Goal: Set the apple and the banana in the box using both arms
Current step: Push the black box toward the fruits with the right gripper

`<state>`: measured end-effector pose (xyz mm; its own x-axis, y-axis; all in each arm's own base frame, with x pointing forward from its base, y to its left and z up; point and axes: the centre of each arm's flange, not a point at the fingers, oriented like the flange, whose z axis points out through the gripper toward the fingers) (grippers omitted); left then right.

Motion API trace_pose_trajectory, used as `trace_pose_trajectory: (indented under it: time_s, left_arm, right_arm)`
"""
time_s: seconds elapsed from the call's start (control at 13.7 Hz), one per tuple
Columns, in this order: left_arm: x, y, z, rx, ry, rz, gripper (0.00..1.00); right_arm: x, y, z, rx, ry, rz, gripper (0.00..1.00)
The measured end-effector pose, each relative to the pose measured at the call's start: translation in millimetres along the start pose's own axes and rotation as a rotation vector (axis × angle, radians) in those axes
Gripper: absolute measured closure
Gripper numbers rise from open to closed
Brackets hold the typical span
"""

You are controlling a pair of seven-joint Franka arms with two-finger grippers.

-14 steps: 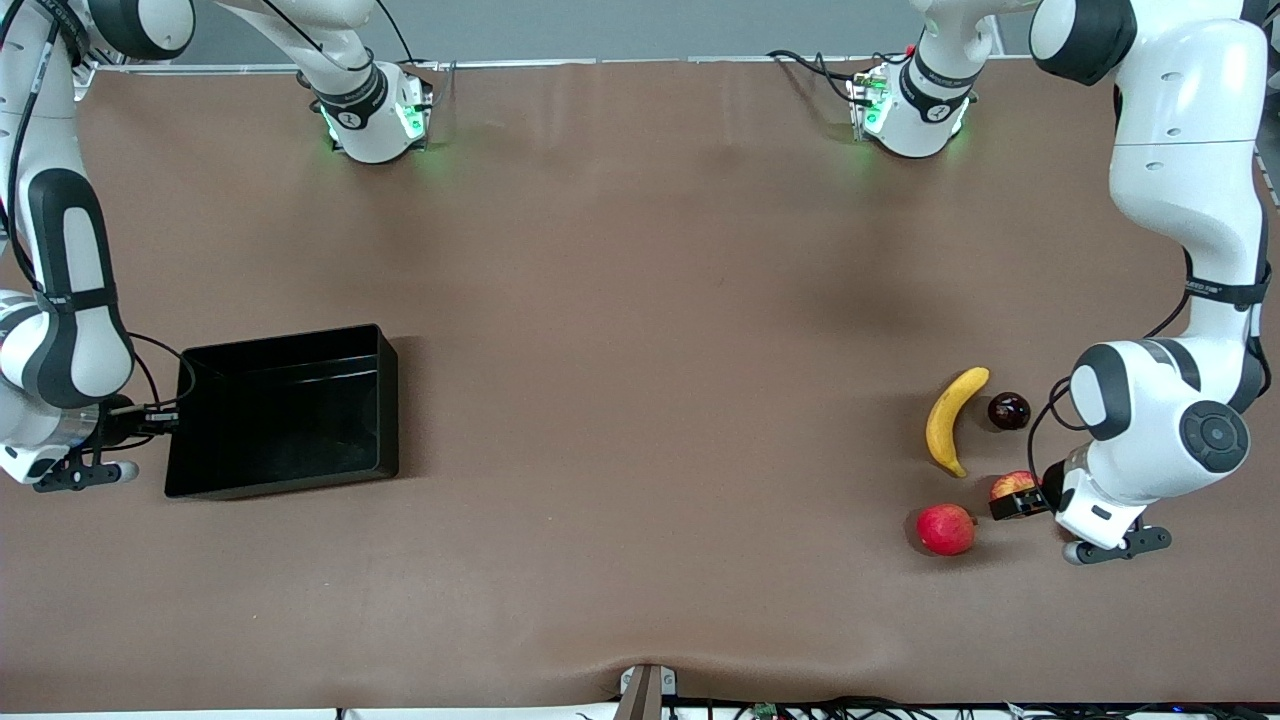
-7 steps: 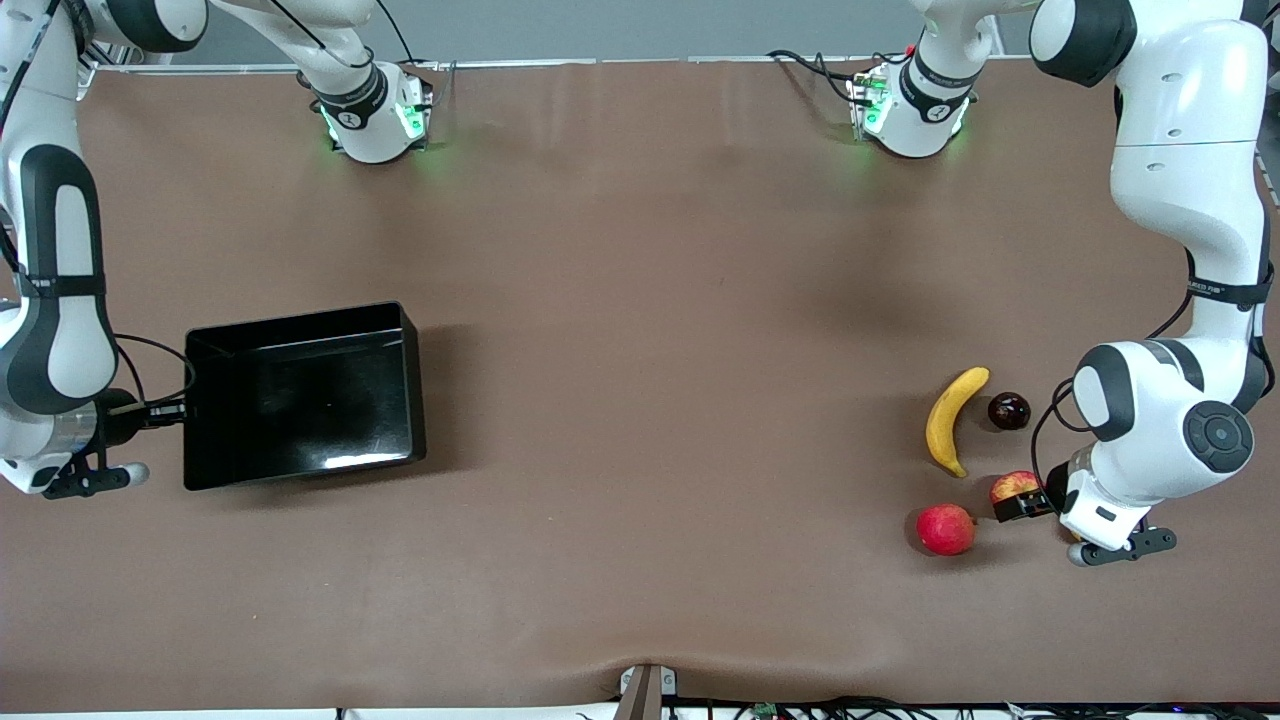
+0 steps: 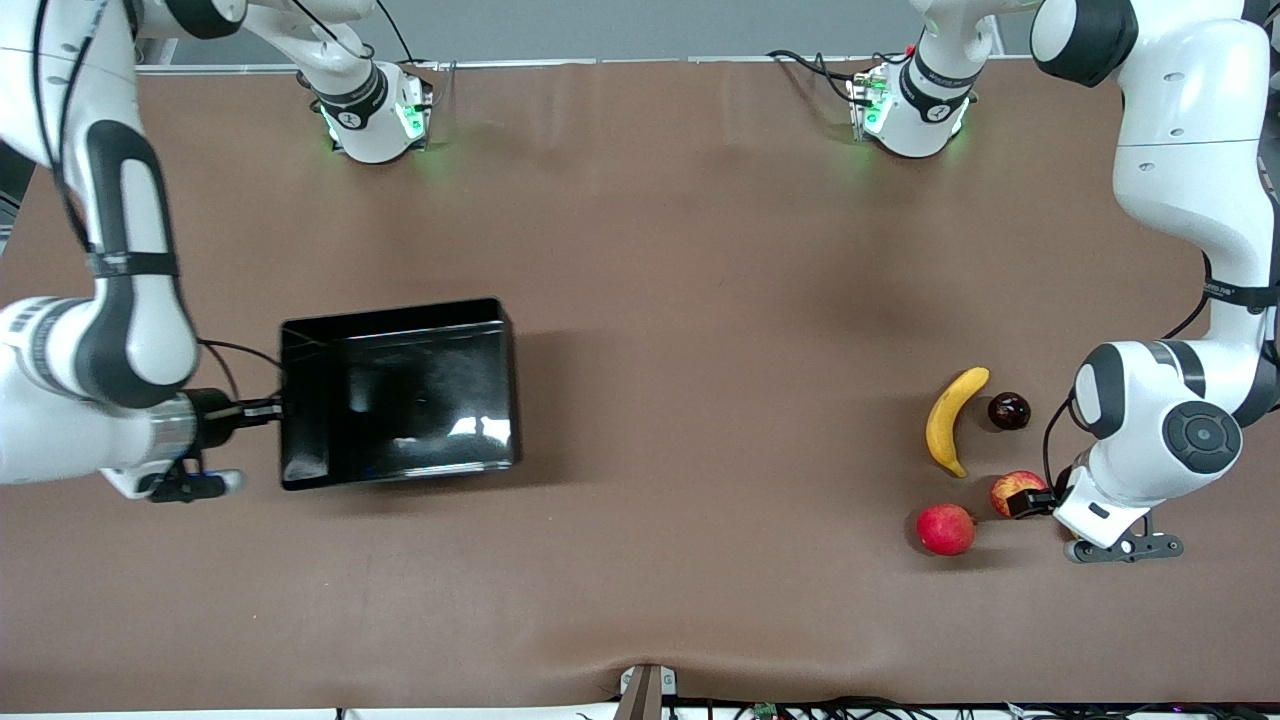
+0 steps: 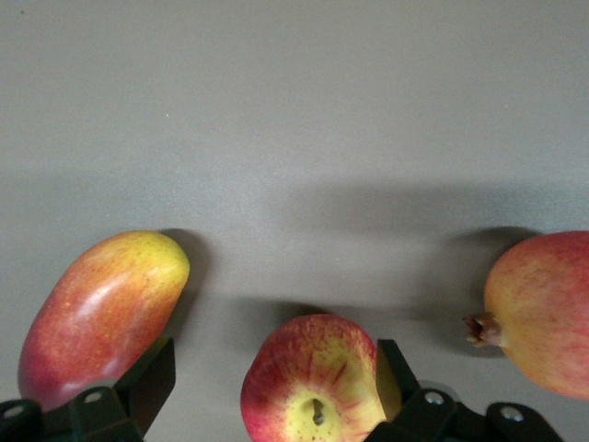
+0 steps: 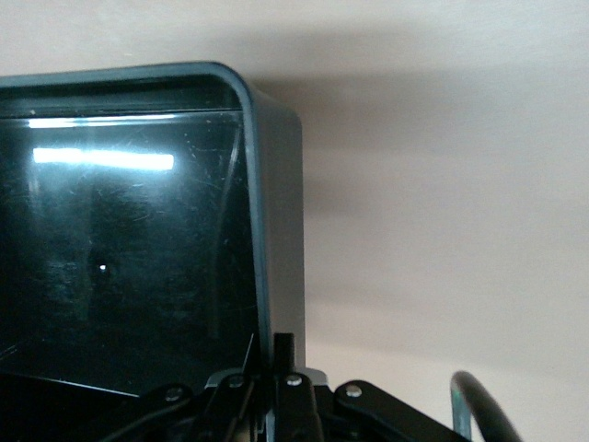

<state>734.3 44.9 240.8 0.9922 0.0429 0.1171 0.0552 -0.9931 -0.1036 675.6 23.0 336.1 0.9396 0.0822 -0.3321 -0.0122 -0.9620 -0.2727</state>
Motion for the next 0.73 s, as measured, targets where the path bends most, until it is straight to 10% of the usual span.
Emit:
trace_pose_trajectory:
  time_s: [0.73]
  left_arm:
    - [-14.9,-7.0,26.7,-0.13,-0.068,-0.165,0.14]
  right_arm:
    - [-17.2,-258.5,69.5,0.027,0.1,0.107,0.94]
